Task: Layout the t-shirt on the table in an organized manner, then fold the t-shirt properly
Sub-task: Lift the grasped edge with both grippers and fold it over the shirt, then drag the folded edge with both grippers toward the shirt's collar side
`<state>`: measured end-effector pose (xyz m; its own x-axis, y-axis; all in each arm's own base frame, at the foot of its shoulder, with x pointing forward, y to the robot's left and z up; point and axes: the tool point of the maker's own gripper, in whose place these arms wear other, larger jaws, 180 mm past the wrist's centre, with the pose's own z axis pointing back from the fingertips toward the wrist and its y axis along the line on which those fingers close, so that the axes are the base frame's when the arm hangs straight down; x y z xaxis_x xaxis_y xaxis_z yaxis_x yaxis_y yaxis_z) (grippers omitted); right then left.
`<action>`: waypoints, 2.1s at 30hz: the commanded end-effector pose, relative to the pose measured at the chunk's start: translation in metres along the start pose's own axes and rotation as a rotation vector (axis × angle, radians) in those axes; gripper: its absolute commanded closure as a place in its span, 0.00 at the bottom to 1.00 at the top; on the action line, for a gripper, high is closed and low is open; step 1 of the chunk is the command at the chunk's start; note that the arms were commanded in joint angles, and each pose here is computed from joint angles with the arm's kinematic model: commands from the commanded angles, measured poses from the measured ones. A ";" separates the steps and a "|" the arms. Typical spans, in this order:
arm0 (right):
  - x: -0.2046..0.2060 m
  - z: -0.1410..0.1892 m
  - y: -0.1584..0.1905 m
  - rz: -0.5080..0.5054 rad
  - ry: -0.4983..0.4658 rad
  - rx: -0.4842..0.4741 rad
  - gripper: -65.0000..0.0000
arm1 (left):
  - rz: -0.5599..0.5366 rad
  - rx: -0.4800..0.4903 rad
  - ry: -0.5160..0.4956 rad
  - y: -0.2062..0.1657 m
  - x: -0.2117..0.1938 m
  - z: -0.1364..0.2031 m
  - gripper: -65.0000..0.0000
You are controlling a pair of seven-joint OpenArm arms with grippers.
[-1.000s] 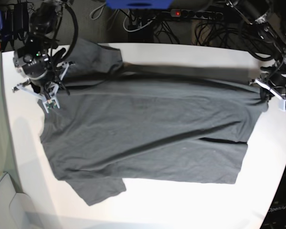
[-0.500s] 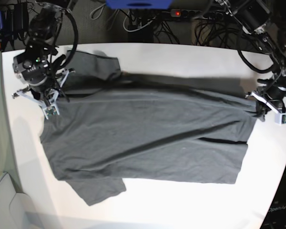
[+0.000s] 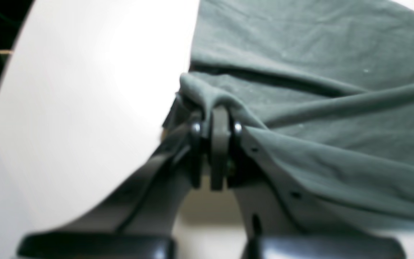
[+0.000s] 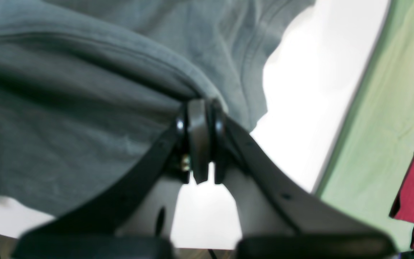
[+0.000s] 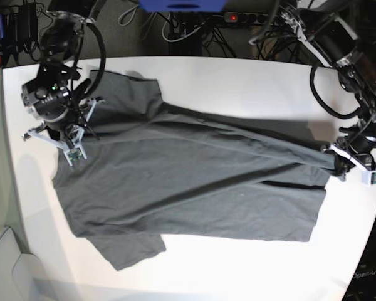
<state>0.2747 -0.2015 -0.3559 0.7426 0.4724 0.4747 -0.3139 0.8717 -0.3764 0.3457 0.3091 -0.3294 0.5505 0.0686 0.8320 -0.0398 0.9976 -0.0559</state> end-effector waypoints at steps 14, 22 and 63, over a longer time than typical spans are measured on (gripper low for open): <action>0.030 -0.015 -0.036 0.011 -0.039 -0.048 1.00 | 0.050 -0.028 -0.078 0.009 0.042 -0.021 1.00; 0.052 -0.011 -0.056 0.014 -0.084 -0.089 1.00 | 0.043 -0.070 -0.048 -0.001 0.040 -0.034 1.00; -0.007 -0.025 -0.061 -0.001 0.018 -0.074 0.39 | 0.153 0.046 -0.086 0.030 -0.007 -0.034 0.26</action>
<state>0.2956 -0.2580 -0.3684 0.7744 0.4636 0.4306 -0.2874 0.8640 -0.4133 0.3568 0.3283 -0.3797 0.5239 0.2353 0.8186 -0.1609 0.9711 -0.1762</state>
